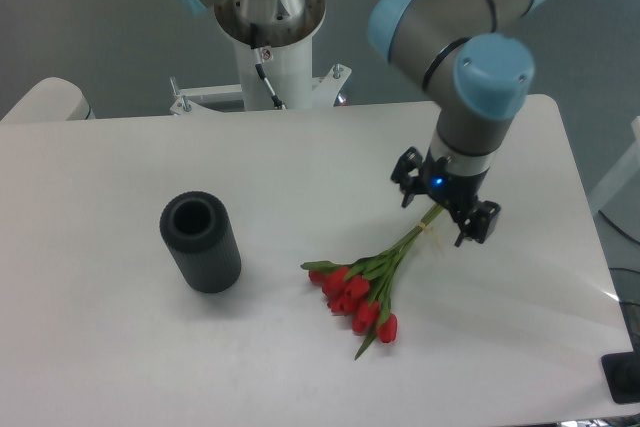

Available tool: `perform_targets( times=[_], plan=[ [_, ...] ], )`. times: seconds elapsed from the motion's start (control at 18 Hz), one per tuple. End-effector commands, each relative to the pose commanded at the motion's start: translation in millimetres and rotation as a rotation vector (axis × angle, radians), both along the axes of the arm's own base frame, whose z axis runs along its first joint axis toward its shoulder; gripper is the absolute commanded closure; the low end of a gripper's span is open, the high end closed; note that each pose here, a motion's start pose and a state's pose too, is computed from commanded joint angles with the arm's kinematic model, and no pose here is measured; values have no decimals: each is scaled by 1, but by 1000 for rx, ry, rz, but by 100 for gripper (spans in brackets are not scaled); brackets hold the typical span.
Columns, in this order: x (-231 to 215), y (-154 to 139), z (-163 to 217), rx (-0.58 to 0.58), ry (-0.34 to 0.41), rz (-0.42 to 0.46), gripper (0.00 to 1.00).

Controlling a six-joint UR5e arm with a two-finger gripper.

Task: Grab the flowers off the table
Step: 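Move the open gripper over the red tulip bouquet's stems and lower, then close the gripper around the tulip stems near the band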

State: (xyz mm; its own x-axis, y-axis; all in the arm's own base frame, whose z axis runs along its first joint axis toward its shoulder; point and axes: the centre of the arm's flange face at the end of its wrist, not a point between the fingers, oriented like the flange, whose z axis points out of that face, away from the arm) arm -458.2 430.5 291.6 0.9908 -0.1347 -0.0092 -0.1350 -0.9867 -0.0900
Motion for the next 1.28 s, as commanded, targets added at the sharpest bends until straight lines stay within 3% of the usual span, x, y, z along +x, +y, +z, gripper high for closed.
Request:
perform_targets(
  times=[0.17, 0.22, 0.83, 1.28],
  plan=[
    [6, -3, -18, 22, 30, 14, 0],
    [13, -2, -39, 8, 8, 11, 0],
    [22, 21, -77, 21, 42, -44, 0],
    [29, 19, -93, -1, 30, -60, 0]
  ],
)
